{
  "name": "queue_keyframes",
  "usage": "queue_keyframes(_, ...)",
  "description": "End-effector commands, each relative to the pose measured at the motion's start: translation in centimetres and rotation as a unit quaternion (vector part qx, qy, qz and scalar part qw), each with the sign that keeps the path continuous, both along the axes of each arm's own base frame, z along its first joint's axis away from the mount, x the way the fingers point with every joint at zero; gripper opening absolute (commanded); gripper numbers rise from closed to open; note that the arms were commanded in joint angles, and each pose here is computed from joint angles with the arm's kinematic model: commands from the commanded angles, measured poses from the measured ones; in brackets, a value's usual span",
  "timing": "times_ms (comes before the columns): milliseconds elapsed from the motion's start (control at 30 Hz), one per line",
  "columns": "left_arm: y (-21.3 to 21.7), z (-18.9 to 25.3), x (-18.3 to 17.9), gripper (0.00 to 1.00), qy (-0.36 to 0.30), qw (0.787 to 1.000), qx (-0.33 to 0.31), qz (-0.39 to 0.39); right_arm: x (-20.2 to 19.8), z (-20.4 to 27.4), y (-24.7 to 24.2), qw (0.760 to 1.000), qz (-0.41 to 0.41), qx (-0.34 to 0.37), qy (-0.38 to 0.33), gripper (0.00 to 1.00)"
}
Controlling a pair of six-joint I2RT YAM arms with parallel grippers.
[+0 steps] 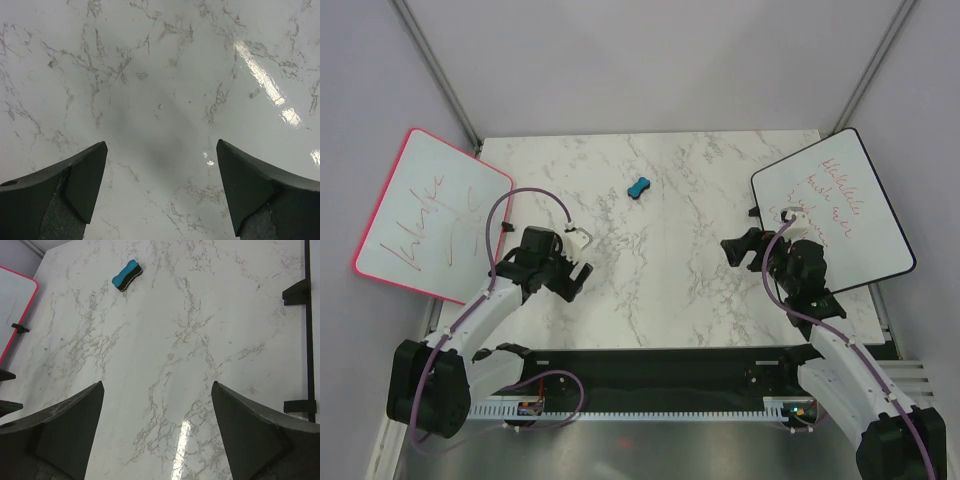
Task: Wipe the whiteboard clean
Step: Pick up the whiteboard eraser from the center of the board.
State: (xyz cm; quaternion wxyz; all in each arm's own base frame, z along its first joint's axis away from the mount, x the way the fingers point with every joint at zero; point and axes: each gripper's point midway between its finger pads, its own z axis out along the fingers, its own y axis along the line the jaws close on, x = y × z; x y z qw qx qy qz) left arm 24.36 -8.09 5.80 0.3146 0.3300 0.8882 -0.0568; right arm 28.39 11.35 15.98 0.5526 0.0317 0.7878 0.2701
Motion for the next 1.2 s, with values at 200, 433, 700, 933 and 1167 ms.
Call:
queue_keyframes(200,-0.2,0.1,0.4,0.98,-0.009,1.000,-0.013,0.005,0.7,1.1,0.0,1.000,-0.002,-0.005,-0.018,0.97)
queue_keyframes(433,-0.6,0.2,0.3,0.98,-0.009,1.000,-0.019,-0.005,0.8,1.2,0.1,1.000,0.000,-0.005,-0.018,0.97)
queue_keyframes(700,-0.8,0.2,0.4,0.98,-0.002,1.000,-0.020,-0.012,0.7,2.5,0.0,1.000,-0.004,0.000,-0.025,0.97)
queue_keyframes(933,-2.4,4.8,4.8,0.96,-0.039,0.998,-0.030,-0.035,0.7,3.8,-0.8,0.999,-0.028,-0.001,-0.021,0.96)
queue_keyframes(1167,-7.2,9.3,15.1,0.91,-0.060,0.997,-0.040,-0.033,0.7,4.7,-1.4,0.999,-0.043,-0.004,-0.030,0.95)
